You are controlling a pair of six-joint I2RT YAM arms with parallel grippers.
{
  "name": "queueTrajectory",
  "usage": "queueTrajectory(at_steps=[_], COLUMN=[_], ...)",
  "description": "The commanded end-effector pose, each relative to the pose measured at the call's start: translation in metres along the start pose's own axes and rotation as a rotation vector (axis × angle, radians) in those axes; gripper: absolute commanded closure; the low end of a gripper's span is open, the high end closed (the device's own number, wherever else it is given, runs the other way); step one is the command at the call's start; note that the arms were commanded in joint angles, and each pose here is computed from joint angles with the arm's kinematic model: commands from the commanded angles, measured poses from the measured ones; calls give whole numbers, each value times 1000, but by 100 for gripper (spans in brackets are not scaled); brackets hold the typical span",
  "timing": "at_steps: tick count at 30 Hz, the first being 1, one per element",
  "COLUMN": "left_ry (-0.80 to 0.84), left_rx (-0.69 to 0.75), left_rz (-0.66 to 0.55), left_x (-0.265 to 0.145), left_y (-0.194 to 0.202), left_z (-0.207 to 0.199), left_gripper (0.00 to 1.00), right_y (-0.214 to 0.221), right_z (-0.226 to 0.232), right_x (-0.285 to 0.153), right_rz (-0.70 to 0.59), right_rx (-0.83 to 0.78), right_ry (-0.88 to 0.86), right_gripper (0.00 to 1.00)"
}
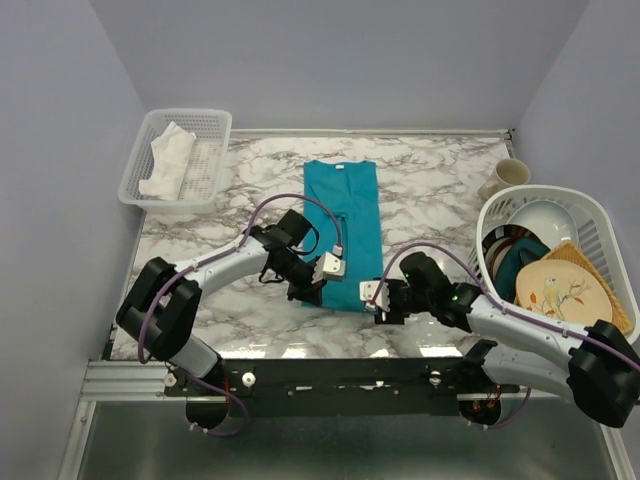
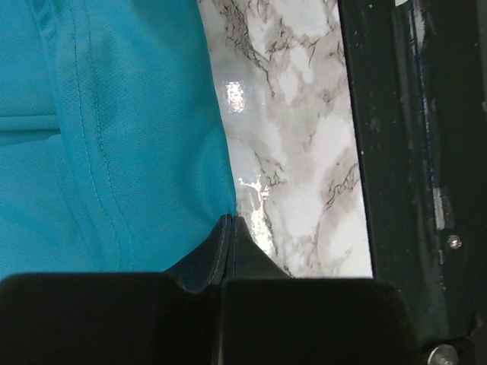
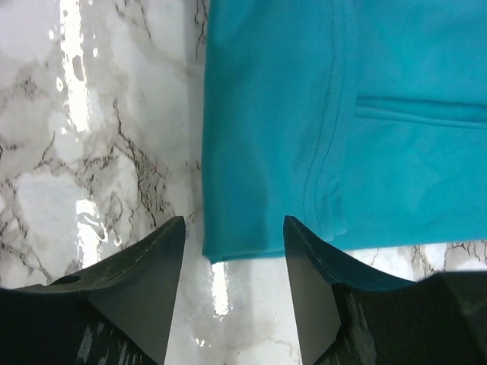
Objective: Roll the t-shirts
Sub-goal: Roll the T-shirt to the center of the board.
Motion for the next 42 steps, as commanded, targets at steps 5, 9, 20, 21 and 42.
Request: queueTrajectory(at_steps=[5, 9, 20, 21, 42], left_ry=[95, 46, 137, 142, 268], left_rx=[-213, -296, -480, -487, -687], left_rz=[-111, -143, -281, -288, -409], left_x=[0, -8, -10, -11, -29], left_y=[-14, -16, -39, -39, -27], left_z=[-9, 7, 10, 9, -3], left_gripper=[100, 100, 100, 100, 100], right_y=[-30, -34, -44, -44, -43], right_z=[1, 7, 5, 6, -15], right_x=[1, 2, 7, 8, 36], right_rz=[-75, -80, -99, -97, 10], right_rx=[73, 72, 54, 51, 48], right_ry=[11, -3, 82, 87, 177], right_gripper=[30, 0, 0, 0, 4])
Point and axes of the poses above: each gripper's point midway between its finger pads, its own x axis out along the fingers, its own z axis along the line the jaws close on, y = z × x, the point moved 1 cm from there along -x, back along the fingers, and after that the axes turned 11 degrees about x, right-handed, at the moved point
